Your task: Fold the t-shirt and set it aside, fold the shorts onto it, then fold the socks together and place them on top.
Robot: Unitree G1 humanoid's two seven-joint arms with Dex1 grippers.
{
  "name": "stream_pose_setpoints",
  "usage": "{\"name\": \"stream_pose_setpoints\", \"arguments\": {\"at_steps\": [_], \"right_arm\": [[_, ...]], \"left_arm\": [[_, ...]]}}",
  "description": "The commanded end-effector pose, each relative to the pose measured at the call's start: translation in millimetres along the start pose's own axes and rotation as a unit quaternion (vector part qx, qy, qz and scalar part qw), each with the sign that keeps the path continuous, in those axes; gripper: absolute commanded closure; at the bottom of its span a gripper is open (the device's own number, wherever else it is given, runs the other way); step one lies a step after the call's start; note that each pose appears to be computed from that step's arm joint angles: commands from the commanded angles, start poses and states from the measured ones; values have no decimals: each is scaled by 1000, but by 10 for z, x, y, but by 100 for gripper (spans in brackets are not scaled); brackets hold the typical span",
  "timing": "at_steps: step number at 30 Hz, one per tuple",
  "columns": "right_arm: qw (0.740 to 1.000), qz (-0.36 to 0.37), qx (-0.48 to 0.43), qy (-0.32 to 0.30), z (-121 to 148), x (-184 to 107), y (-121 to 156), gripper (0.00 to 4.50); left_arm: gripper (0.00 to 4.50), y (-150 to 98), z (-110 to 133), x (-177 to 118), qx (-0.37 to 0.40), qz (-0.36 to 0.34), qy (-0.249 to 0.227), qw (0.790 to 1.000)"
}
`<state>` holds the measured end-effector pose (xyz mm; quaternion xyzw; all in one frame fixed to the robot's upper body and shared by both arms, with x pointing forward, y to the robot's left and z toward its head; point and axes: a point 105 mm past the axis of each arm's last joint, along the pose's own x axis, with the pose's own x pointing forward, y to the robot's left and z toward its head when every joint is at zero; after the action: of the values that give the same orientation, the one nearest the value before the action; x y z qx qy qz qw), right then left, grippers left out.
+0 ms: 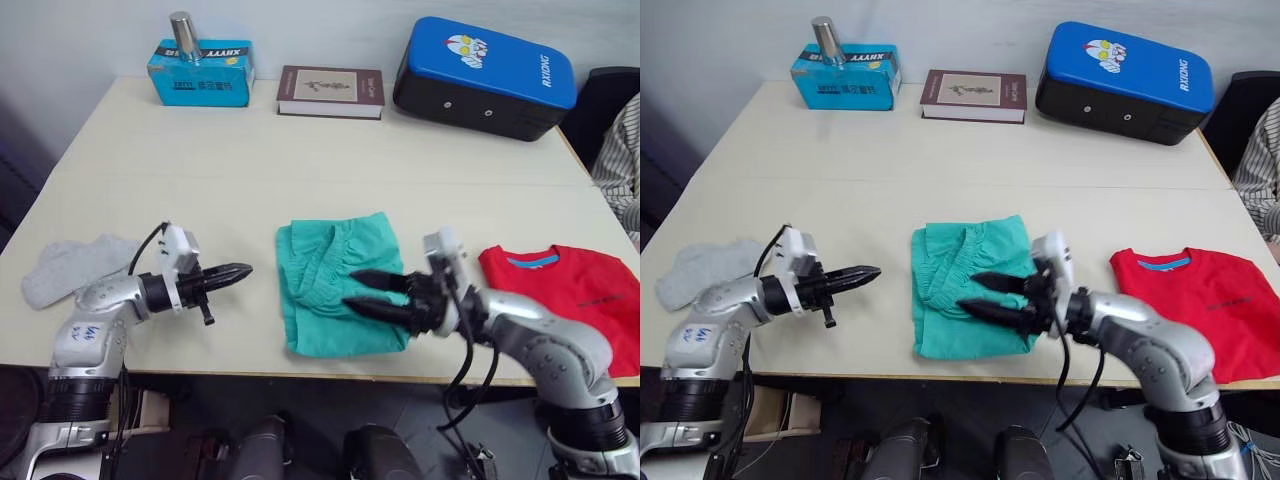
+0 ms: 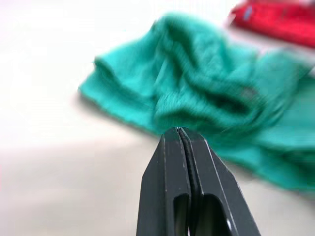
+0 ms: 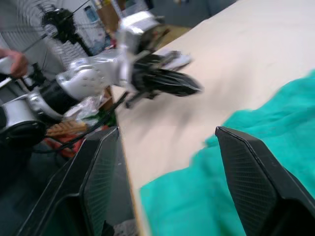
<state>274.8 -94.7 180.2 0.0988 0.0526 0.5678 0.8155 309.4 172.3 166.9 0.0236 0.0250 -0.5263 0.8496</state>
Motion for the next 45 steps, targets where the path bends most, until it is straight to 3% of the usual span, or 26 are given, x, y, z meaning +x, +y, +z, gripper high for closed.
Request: {"name": "stream_pose_setpoints", "arguments": {"at_steps": [1,3,6,11,16,19,22,26,29,34,37,40,45], "right_arm": [[986,-63,-152,32,-95,-86,-401,265],[968,-84,-229,57,-200,-68,-588,332],[960,-94,-258,61,-318,1,-733,436],[950,-29,-287,115,-727,121,-626,444],[957,-13,-268,106,-834,176,-476,444],[965,10,-237,111,-919,129,-309,444],[972,24,-211,103,-938,60,-121,444],[972,30,-208,106,-933,-86,22,444],[977,-2,-199,73,-720,-170,-1,444],[979,-85,-183,9,-375,-148,-313,444],[975,-124,-185,11,-384,-87,-548,444],[971,-200,-130,4,-487,-112,-914,444],[962,-257,-91,-16,-438,-452,-1152,444]], "left_arm": [[450,-258,310,405,17,-93,-37,995],[450,-310,317,684,29,-115,-33,992],[450,-329,223,1075,61,-126,-10,990],[450,-274,55,1735,63,-97,-8,993],[450,-149,-158,1932,45,-58,9,997],[450,-1,-409,1933,62,-14,63,996],[450,209,-462,1877,89,47,81,992],[450,259,-209,1805,106,42,13,993],[450,147,102,1578,111,-17,-84,990],[450,-193,-12,1262,133,-114,-71,982],[450,-334,-267,1227,134,-132,-15,982],[450,-288,-532,1240,117,-84,36,989],[450,-249,-688,1124,99,-50,62,992]]}}
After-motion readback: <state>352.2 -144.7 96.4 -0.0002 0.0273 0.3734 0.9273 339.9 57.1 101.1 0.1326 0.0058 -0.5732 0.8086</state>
